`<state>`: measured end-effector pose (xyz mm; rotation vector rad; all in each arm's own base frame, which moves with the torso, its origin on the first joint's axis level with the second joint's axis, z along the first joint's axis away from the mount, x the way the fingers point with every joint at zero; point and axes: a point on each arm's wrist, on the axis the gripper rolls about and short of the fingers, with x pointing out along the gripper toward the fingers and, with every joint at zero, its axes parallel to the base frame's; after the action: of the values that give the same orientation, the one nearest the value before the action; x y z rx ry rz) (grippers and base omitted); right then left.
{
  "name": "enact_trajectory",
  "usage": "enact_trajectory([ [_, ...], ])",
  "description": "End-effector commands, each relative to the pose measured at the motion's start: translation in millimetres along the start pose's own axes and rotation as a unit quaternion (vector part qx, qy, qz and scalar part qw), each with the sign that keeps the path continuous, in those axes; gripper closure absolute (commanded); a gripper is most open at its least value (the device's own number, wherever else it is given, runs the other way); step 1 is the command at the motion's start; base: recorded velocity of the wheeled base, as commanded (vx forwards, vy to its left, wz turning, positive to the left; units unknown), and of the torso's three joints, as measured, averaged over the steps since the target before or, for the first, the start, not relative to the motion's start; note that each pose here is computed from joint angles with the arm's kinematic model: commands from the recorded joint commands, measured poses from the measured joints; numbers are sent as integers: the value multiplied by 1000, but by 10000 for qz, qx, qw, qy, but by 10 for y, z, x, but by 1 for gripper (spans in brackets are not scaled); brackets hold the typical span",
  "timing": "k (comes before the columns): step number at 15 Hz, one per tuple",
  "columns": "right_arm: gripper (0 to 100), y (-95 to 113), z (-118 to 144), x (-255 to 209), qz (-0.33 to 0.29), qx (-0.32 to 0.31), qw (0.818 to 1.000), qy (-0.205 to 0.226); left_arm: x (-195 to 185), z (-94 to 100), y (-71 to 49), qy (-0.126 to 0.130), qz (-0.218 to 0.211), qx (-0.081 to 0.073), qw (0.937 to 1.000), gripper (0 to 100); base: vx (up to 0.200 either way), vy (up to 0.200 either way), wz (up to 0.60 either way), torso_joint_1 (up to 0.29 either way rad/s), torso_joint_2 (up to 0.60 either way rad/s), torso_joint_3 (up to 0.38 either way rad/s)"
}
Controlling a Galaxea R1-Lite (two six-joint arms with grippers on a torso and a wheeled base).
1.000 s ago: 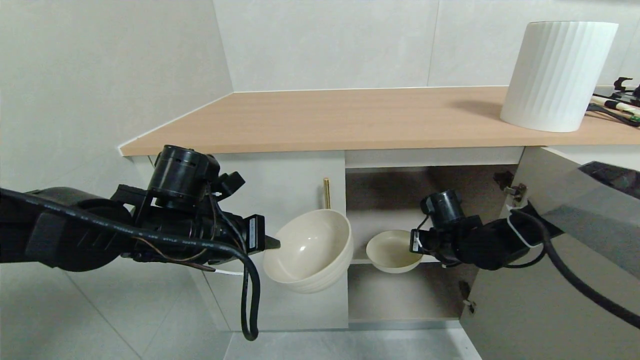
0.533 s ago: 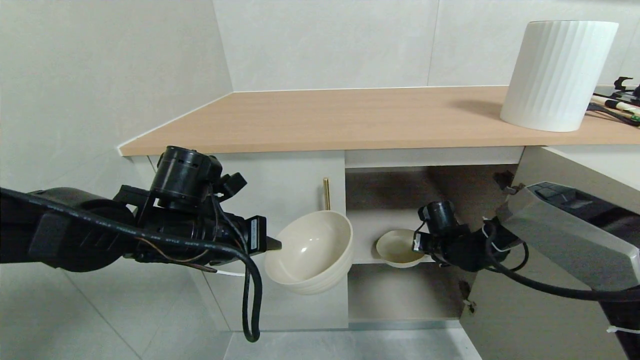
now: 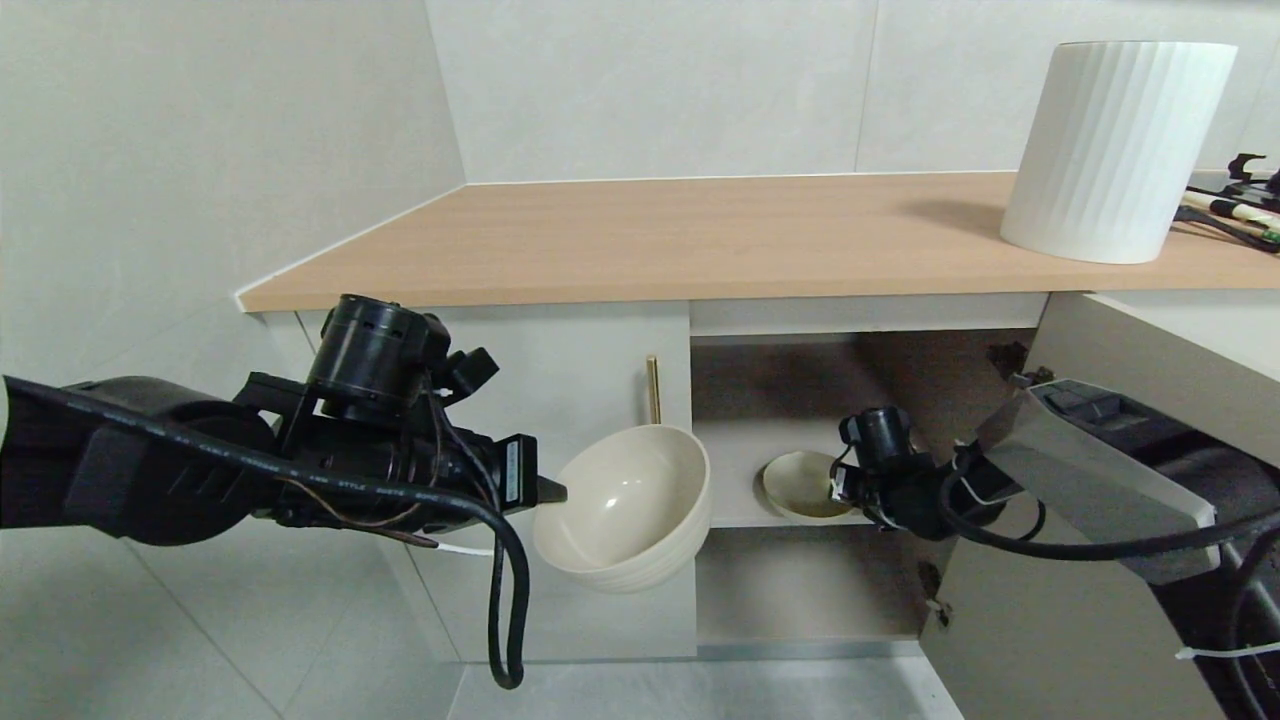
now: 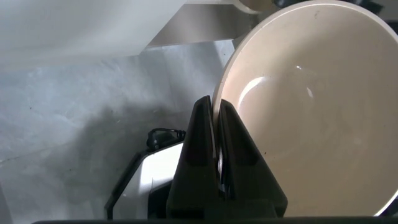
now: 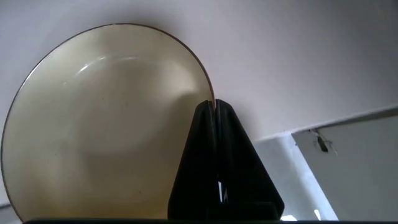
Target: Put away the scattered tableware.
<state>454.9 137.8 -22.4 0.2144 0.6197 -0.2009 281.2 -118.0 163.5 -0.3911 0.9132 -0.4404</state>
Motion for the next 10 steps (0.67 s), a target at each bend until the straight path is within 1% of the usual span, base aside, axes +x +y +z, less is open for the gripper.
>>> enact_trajectory([
  [1,100,-11,-17,93,-25,28,10000,-18,25,-6,7,34,14,-9,10000,100,0,0,0,0,0,0],
  [7,100,25,85,283,-16,177,9994,-297,59,-19,3,89,17,-2,10000,100,0,0,0,0,0,0],
  [10,100,38,101,319,0,185,9992,-343,102,-26,15,145,39,-14,9999,100,0,0,0,0,0,0],
])
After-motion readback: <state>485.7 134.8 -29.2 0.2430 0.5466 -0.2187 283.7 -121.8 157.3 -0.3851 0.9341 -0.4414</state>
